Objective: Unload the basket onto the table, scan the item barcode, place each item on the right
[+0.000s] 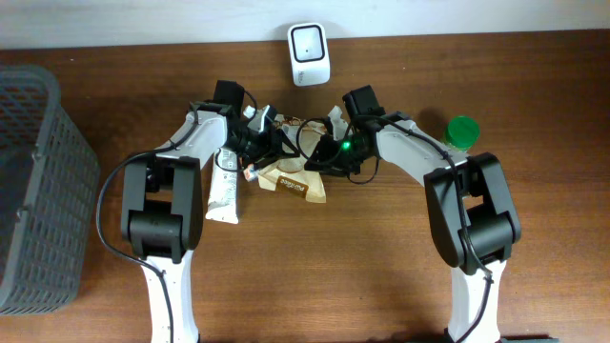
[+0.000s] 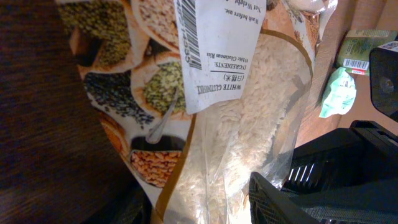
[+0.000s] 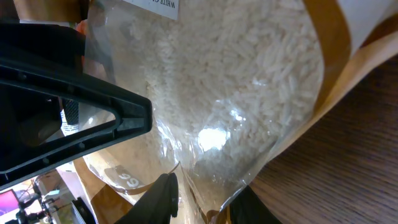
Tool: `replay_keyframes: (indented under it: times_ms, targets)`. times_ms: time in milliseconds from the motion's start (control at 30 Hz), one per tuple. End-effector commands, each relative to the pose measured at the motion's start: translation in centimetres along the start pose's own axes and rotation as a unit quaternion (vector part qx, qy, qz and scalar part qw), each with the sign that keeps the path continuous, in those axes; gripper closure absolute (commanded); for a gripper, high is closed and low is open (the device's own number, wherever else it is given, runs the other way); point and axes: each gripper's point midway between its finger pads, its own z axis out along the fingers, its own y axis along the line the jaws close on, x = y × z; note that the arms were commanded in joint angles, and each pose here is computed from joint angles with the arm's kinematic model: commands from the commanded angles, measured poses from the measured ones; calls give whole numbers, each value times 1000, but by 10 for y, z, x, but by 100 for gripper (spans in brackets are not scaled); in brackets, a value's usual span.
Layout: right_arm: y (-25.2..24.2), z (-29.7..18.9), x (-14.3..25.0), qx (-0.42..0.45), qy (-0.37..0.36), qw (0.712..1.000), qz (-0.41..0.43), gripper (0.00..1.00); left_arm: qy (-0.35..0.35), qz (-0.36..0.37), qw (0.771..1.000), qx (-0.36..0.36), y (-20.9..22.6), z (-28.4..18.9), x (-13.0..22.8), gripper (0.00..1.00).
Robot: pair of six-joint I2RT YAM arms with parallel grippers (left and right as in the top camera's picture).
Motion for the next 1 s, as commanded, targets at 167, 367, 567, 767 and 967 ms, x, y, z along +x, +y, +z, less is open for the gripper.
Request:
replay_keyframes:
  times_ms: [167,367,567,767,967]
  targets:
    - [11,7,2,-20,6,1000,-12,68,34,-26,996,-77,43,26,22,51]
    - [19,12,2,-23,2,999,-28,68,49,-32,996,-68,30,36,31,51]
    - [23,15,3,-24,3,999,-35,68,48,-32,996,-72,31,36,31,86]
    - [16,9,2,-24,6,999,-22,61,25,-48,995,-80,46,19,17,100]
    - [-9,-31,-19,-75,-15,997,-10,52,-67,36,992,-98,24,-55,-19,100]
